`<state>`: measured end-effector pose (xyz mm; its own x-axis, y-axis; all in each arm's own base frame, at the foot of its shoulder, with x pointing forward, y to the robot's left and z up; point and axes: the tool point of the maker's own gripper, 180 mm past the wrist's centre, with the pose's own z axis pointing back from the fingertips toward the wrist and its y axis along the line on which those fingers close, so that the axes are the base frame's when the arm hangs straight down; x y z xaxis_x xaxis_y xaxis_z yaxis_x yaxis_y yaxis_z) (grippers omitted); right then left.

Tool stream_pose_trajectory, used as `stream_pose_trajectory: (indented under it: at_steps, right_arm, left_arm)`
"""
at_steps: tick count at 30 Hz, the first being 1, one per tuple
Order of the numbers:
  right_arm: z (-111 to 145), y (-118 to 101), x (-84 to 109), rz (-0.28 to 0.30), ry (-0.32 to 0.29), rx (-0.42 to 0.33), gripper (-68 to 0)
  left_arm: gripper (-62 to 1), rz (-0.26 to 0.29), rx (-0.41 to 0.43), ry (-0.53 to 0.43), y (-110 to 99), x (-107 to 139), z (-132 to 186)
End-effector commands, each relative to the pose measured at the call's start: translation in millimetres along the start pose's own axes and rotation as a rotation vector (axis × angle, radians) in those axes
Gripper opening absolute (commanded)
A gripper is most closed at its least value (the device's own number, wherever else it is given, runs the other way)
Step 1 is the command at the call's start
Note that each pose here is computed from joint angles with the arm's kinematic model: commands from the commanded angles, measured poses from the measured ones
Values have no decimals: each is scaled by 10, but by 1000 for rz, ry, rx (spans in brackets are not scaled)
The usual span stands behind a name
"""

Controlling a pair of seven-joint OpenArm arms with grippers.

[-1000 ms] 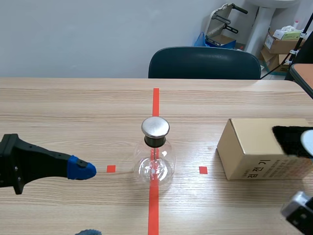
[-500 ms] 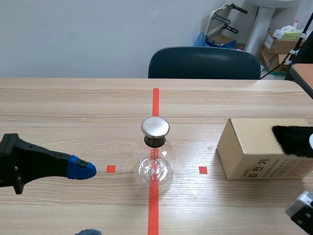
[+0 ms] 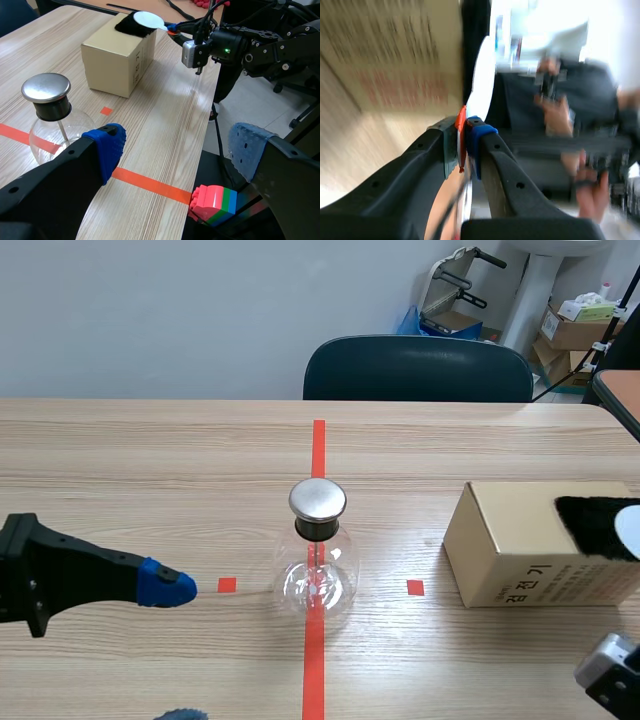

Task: Do the electroscope experiment

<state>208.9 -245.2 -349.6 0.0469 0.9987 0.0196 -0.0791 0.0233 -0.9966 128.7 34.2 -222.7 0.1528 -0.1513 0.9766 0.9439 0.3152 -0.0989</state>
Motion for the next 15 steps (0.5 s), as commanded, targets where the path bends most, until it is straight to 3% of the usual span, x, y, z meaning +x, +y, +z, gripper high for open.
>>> stream_pose_trajectory:
  at_steps: [1, 5, 11, 15]
  right_arm:
    - [-2, -42, 75, 16, -58, -11, -666]
    - [1, -41, 124, 16, -85, -10, -666]
    - [-6, -41, -27, 19, -3, -10, -666]
    - [-8, -43, -32, 19, 0, -10, -666]
  left_arm:
    - [-157, 7, -15, -38, -57, 98, -29]
    - [-157, 7, -15, -38, -57, 98, -29]
    - [-157, 7, -15, -38, -57, 98, -29]
    - [-157, 7, -15, -38, -57, 98, -29]
